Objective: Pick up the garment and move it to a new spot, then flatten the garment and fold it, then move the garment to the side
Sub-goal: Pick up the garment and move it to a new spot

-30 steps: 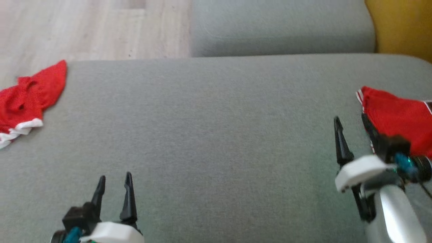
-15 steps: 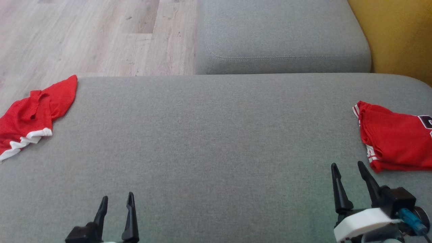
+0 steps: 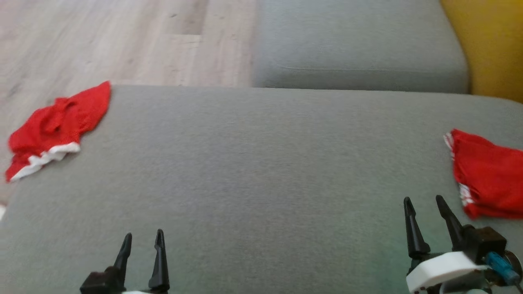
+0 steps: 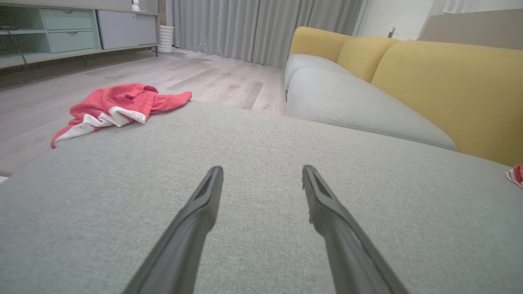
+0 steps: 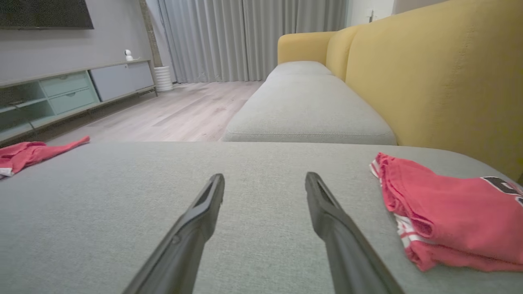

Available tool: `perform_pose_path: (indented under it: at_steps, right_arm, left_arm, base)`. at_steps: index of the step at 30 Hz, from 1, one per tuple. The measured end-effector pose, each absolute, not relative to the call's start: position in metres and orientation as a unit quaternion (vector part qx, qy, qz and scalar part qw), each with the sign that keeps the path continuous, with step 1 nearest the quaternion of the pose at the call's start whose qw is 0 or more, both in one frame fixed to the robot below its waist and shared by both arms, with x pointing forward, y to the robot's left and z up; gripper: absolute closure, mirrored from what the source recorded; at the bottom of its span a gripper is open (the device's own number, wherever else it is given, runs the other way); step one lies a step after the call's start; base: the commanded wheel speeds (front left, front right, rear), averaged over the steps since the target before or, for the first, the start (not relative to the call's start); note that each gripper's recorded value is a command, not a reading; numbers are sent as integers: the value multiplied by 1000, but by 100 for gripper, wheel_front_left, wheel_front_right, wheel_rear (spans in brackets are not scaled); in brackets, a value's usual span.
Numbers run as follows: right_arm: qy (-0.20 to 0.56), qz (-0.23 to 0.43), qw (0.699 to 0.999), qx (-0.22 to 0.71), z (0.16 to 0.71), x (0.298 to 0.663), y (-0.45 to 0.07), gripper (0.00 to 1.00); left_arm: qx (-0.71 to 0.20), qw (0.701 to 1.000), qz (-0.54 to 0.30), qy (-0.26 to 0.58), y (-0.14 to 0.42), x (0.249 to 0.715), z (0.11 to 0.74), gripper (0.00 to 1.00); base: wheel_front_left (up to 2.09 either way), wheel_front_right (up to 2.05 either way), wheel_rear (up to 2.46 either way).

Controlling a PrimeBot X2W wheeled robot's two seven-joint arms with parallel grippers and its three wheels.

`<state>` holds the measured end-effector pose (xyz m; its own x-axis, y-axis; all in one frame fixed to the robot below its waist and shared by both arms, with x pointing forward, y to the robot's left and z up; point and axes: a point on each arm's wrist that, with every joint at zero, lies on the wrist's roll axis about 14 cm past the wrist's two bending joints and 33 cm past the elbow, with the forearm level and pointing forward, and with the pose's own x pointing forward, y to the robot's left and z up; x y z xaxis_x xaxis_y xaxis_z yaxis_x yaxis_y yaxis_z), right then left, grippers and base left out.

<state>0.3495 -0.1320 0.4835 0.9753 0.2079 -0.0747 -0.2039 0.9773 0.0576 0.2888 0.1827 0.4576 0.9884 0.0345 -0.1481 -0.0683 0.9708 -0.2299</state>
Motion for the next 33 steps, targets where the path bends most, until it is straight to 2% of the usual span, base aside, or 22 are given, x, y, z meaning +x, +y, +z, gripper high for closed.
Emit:
perform_pose_path:
  at_steps: [11, 20, 26, 33]
  right_arm:
    - [41, 222, 973, 39, 486, 368, -50, 0]
    - [30, 341, 939, 44, 498, 378, 39, 0]
    - [40, 365, 929, 45, 491, 380, 58, 0]
    - [39, 366, 929, 46, 492, 387, 61, 0]
  left_arm:
    - [-120, 981, 147, 37, 252, 245, 470, 0]
    - [-121, 952, 279, 34, 306, 190, 468, 0]
    - [-122, 941, 314, 27, 319, 178, 474, 0]
    - [-99, 943, 318, 22, 332, 172, 482, 0]
  base:
    - [0, 0, 0]
    - [0, 0, 0]
    - [0, 0, 0]
    - [0, 0, 0]
